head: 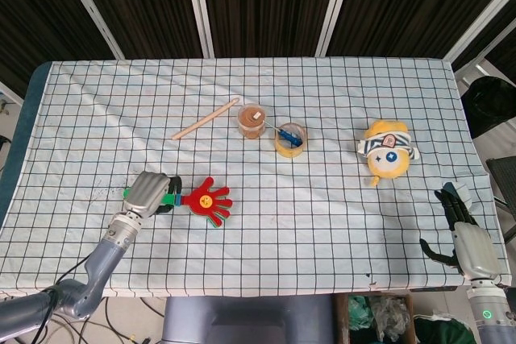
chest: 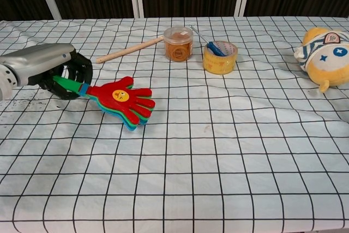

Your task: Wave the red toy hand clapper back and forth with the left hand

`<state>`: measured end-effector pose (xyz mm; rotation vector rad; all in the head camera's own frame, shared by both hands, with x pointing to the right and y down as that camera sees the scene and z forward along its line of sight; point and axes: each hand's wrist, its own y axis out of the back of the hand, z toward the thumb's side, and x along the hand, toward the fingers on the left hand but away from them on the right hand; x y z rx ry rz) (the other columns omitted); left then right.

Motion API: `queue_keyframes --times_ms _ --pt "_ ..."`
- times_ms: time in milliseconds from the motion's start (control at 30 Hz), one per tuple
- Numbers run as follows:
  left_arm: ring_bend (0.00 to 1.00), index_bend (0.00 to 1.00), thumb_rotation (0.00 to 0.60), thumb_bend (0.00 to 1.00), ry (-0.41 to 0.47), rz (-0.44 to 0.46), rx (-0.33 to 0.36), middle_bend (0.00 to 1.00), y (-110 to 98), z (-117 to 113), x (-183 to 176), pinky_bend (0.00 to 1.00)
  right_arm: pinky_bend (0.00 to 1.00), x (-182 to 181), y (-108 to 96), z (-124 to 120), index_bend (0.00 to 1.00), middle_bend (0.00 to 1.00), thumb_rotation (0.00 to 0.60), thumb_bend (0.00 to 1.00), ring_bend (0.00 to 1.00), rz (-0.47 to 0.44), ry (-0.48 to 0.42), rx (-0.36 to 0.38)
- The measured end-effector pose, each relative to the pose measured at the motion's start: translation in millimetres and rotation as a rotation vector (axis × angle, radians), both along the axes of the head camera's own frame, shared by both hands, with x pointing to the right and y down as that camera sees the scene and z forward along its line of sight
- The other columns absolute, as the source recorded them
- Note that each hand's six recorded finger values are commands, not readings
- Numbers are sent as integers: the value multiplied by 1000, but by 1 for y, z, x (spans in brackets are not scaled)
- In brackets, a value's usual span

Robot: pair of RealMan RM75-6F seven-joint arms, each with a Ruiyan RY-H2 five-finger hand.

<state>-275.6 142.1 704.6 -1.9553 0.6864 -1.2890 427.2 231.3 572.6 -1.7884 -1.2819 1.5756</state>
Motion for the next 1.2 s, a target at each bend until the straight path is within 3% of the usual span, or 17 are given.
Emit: queue_keyframes --times_ms 67,200,333,600,700,833,967,1200 --pt "71 147 600 88 -42 -2 -6 158 1 4 -6 279 175 0 0 0 0 0 600 269 5 1 0 1" --pt "10 15 600 38 -123 -28 -42 51 3 11 -19 171 175 0 0 0 0 0 600 269 5 2 0 1" --pt "0 0 600 1 -183 -59 -74 30 4 11 -28 149 175 0 0 0 0 0 600 269 5 3 -1 1" --pt "0 0 600 0 -145 -145 -41 29 0 -13 -42 147 175 1 0 0 0 0 600 270 5 2 0 0" --pt "0 0 600 0 -126 -183 -6 29 1 -32 -55 145 175 1 0 0 0 0 600 269 5 1 5 -1" --pt "0 0 600 0 -120 -215 112 29 5 -66 -81 128 175 1 -1 0 0 0 600 256 5 -5 12 2" --pt "0 0 600 0 -124 -234 199 20 23 -97 -109 104 175 0 -2 -1 0 0 600 187 5 -16 14 14" --pt "0 0 600 0 -144 -271 203 9 67 -124 -140 77 175 -2 -3 -4 0 0 600 171 4 -48 26 44"
